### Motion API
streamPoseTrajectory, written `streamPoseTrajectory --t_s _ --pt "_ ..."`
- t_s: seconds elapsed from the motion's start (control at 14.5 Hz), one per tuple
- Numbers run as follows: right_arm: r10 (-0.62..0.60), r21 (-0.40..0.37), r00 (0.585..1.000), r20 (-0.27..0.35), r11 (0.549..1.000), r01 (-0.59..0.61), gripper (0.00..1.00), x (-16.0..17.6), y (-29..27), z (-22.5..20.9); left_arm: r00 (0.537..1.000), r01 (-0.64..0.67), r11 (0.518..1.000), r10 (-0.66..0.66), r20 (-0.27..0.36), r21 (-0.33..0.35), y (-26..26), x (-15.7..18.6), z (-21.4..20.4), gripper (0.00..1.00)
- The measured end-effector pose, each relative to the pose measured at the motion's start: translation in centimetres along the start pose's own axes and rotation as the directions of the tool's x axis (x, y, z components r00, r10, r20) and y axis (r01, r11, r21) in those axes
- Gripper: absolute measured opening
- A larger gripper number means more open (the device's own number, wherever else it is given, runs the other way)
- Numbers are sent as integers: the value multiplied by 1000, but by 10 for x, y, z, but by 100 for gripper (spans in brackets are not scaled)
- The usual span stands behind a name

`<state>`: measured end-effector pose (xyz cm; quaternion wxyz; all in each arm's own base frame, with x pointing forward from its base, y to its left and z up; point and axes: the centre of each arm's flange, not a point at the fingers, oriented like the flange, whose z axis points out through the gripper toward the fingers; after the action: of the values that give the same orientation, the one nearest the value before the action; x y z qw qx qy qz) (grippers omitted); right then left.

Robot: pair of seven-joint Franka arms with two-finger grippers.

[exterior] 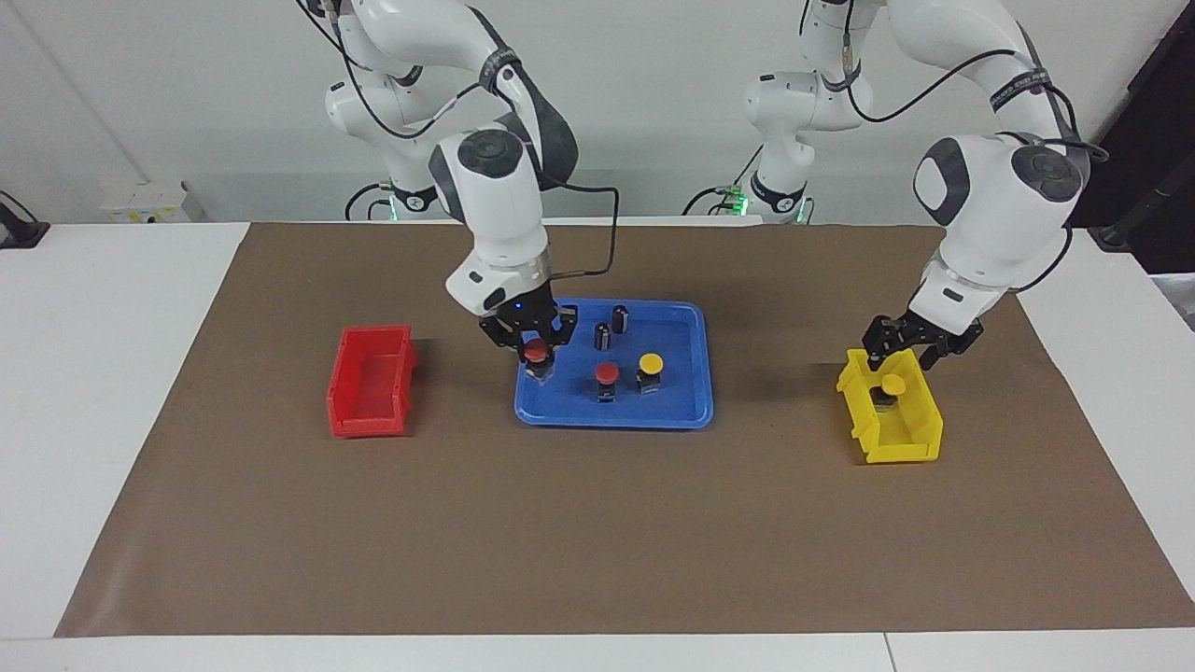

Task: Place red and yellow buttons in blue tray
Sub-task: 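Place the second red button in the tray while the left gripper grasps yellow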

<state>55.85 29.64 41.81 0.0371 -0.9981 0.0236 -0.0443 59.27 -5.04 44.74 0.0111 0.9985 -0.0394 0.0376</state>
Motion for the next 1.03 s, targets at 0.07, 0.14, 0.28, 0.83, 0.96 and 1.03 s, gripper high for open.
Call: streamPoseTrajectory --t_s 0.07,0.14,0.28,0.83,0.96,1.03 --pt "-8 -2 1000 7 1000 8 41 -3 -7 16 1000 -2 1000 2 -4 1 -4 -2 12 79" --pt "-13 -3 1000 9 1000 13 41 -6 -9 30 1000 -8 1000 8 -6 2 -7 -5 23 79" --pt "-8 -4 1000 6 1000 8 41 -11 -3 48 1000 -22 1000 22 -9 5 -18 -10 39 70" --pt "-5 -6 1000 2 1000 5 47 -29 12 72 999 -22 1000 22 -24 11 -35 -23 72 71" --pt "-4 -3 1000 -6 1000 4 68 -27 12 68 999 -24 1000 24 -22 12 -39 -28 81 70" --pt "3 -1 1000 -13 1000 -3 78 -21 14 62 999 -23 1000 23 -23 13 -42 -29 82 64"
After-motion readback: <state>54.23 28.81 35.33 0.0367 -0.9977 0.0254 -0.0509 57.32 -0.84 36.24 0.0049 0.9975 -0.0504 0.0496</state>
